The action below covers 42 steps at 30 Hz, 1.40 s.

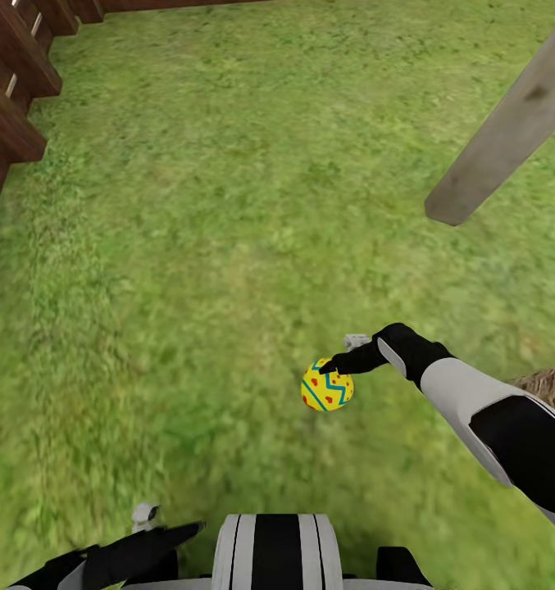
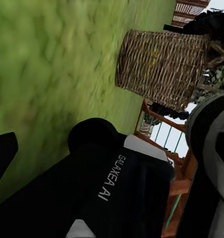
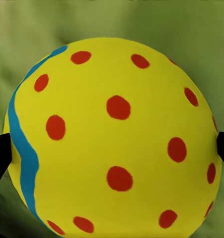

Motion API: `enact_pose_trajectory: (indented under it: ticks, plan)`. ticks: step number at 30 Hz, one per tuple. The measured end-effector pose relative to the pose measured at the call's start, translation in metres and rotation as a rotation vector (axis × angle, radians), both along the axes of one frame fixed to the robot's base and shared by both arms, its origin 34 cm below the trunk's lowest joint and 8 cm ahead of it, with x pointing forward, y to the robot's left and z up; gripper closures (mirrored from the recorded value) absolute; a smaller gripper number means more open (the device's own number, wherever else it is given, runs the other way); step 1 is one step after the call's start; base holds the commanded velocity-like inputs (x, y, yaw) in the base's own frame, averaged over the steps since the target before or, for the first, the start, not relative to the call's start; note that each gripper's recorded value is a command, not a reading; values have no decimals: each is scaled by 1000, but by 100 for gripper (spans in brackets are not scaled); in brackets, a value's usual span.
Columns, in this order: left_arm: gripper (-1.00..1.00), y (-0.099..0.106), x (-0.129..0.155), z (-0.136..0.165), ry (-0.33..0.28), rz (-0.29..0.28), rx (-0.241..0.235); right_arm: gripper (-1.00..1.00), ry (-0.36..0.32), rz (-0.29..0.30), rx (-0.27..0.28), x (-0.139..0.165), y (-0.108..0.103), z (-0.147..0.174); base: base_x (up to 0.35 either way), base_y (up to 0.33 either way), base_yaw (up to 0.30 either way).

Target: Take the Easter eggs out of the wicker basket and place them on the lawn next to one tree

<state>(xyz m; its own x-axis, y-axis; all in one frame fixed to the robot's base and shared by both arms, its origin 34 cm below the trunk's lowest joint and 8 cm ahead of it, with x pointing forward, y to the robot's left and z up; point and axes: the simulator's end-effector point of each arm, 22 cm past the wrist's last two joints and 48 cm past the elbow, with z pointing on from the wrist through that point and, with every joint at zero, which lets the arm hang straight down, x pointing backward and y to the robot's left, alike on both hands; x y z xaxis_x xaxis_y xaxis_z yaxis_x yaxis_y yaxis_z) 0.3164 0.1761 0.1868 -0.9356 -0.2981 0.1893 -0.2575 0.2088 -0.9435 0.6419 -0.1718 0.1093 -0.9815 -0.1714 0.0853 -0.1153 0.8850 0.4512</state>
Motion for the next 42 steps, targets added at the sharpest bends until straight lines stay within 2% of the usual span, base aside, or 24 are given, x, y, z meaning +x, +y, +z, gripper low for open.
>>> enact_pose_trajectory:
  ticks: [1, 3, 6, 10, 42]
  plan:
    - [-100, 3, -1, 6, -20, -1, -17, 100, 1, 0, 2, 0, 2, 0, 0, 0, 0]
    - [-100, 8, -4, 7, -50, -10, -7, 100, 3, 3, 12, -1, 9, 1, 0, 0, 0]
    - [-100, 10, -4, 7, -61, -15, 0, 100, 16, 3, 7, -7, 9, -2, 0, 0, 0]
    - [-100, 10, -9, 4, -48, -16, 0, 100, 29, -24, 26, -10, 13, -8, 0, 0, 0]
    - [-100, 9, -10, 3, -42, -14, -3, 100, 25, -17, 28, -9, 14, -8, 0, 0, 0]
